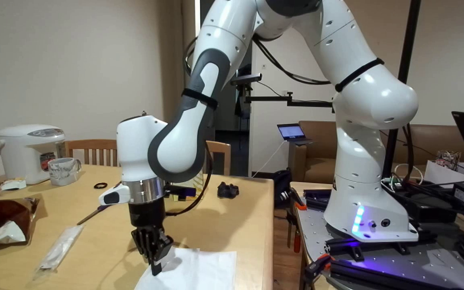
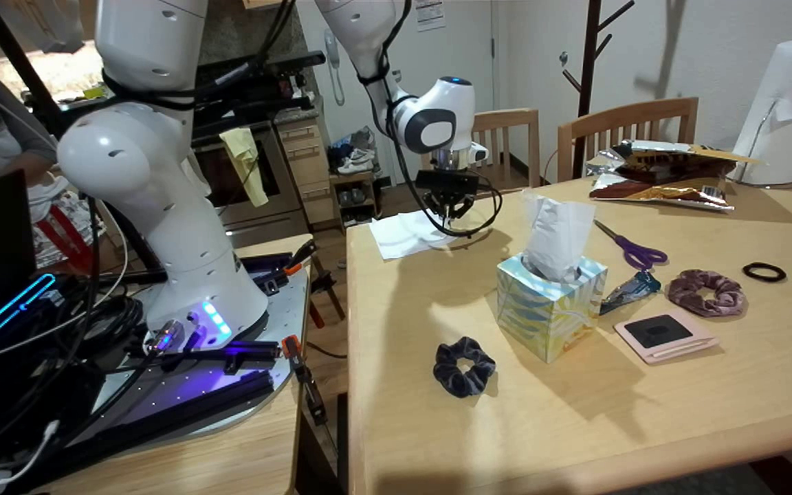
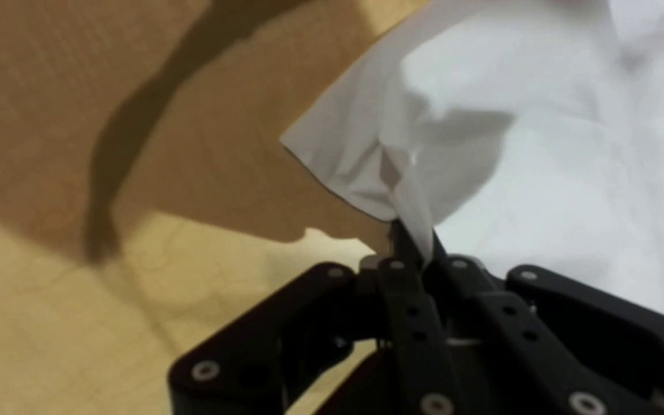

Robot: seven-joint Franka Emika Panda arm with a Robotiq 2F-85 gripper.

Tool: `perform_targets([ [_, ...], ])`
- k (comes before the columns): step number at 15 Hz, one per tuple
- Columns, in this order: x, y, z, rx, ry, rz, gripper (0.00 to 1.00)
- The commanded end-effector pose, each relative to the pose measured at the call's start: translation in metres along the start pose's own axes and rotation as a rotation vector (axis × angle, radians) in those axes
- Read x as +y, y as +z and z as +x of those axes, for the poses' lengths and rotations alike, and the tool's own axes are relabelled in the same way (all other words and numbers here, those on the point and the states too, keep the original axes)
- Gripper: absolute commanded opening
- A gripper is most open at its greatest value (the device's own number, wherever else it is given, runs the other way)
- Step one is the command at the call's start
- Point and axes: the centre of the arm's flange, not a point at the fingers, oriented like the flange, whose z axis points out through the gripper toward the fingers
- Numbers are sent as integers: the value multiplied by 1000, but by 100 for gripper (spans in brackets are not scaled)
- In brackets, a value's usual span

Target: Use the tissue on the table to wipe it

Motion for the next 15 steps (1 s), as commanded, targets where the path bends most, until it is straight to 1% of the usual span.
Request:
perform_targets([
  [1,6,11,-6,6,42,-39,1],
  [5,16,16,-10,9,97,-53,0],
  [10,31,19,-27,19,141,-99,0],
  [15,39,27,-50,11,255,-116,0],
])
